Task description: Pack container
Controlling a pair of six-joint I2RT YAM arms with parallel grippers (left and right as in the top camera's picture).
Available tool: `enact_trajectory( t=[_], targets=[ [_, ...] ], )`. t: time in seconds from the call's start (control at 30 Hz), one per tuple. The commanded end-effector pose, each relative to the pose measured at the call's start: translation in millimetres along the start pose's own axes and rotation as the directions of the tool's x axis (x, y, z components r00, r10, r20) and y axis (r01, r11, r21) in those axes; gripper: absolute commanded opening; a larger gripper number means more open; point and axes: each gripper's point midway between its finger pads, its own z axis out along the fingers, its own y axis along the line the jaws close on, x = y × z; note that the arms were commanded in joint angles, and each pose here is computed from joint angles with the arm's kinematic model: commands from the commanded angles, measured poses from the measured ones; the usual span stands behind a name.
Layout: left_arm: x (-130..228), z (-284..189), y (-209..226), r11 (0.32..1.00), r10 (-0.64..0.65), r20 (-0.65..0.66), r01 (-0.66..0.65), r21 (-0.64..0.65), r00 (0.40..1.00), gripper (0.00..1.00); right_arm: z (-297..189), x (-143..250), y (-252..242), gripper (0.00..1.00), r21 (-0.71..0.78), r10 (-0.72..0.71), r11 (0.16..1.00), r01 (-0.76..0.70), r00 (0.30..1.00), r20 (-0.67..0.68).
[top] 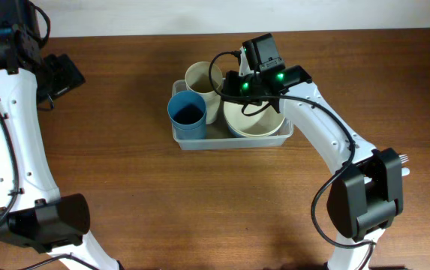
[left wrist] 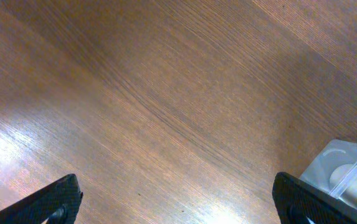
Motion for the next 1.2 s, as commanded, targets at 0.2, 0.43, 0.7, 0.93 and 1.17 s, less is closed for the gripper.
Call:
enact_trajectory(
  t=[0.2, 0.43, 0.7, 0.93, 1.17],
  targets=[
    [-2.1, -3.2, 2.4, 1.000, 0.003, 0.013, -0.003, -0.003, 1.000, 0.99, 0.6, -4.6, -3.5, 0.04, 0.046, -0.001, 0.999, -0.001, 1.000, 0.025],
    [-2.1, -3.2, 2.4, 1.000, 0.003, 0.013, -0.003, -0.003, 1.000, 0.99, 13.0, -1.3, -13.9, 0.04, 0.073, 0.009, 0.997, -0.010, 1.000, 0.008],
    [-2.1, -3.2, 2.4, 1.000, 0.003, 0.013, -0.003, -0.003, 1.000, 1.00, 31.8, 2.1, -26.9, 0.04, 0.102, 0.022, 0.995, -0.021, 1.000, -0.006],
    [-2.1, -3.2, 2.4, 1.000, 0.003, 0.013, -0.003, -0.003, 1.000, 1.00, 32.0, -0.4, -24.8, 0.04, 0.093, 0.021, 0.995, -0.021, 1.000, 0.003],
    [-2.1, -3.2, 2.4, 1.000, 0.003, 0.013, -0.003, -0.003, 1.000, 0.99, 32.4, 0.1, -22.1, 0.04, 0.080, 0.019, 0.997, -0.019, 1.000, -0.001]
  ],
)
